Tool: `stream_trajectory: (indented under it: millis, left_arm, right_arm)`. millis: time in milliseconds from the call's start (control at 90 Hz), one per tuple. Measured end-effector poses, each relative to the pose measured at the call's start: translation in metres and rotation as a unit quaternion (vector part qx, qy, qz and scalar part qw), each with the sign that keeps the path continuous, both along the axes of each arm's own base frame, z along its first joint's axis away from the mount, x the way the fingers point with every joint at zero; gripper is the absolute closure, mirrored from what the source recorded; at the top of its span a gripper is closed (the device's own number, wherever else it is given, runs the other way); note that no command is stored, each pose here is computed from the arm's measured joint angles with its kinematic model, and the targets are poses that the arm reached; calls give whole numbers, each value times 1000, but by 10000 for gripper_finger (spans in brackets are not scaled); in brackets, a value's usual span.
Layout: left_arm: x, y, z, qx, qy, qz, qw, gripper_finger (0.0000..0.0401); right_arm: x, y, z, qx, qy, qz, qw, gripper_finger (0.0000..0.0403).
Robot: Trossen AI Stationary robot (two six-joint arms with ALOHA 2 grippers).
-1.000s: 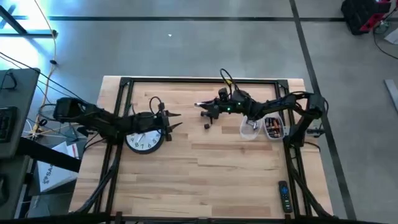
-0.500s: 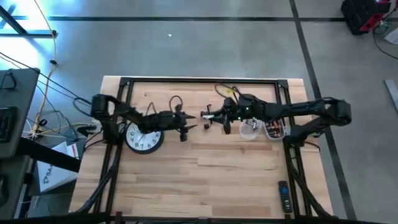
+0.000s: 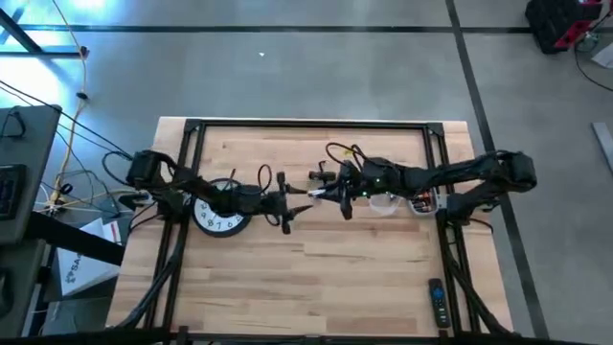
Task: Insert battery
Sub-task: Insert the white battery case into the black flashlight
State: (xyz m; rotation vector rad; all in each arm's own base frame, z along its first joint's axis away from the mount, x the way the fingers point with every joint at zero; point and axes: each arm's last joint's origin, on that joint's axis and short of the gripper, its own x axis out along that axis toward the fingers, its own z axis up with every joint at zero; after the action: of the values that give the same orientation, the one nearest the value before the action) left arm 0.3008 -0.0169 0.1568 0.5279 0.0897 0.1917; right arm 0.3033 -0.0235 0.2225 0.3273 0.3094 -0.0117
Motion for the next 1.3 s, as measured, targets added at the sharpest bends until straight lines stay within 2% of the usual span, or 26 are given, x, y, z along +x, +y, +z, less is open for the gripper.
stream_trajectory:
  millis: [111, 389, 667, 1067, 1167, 1300]
  left_arm:
    - [-2, -7, 7, 33, -17, 12, 999, 231]
    - [-2, -15, 16, 63, -59, -21, 996, 231]
    - [3, -16, 23, 66, -73, -42, 994, 231]
    - [11, -16, 28, 68, -64, -21, 995, 232]
    - [11, -16, 28, 67, -63, -19, 996, 244]
    - [11, -16, 28, 67, -62, -19, 996, 280]
  right_arm:
    - [0, 1, 0, 14, 0, 11, 1000, 345]
    - [1, 3, 3, 31, -16, 32, 999, 345]
    - [2, 4, 7, 47, -36, 55, 997, 345]
    - [2, 5, 9, 46, -45, 64, 996, 345]
    - [2, 5, 9, 45, -47, 65, 996, 345]
    - [2, 5, 10, 45, -49, 65, 996, 345]
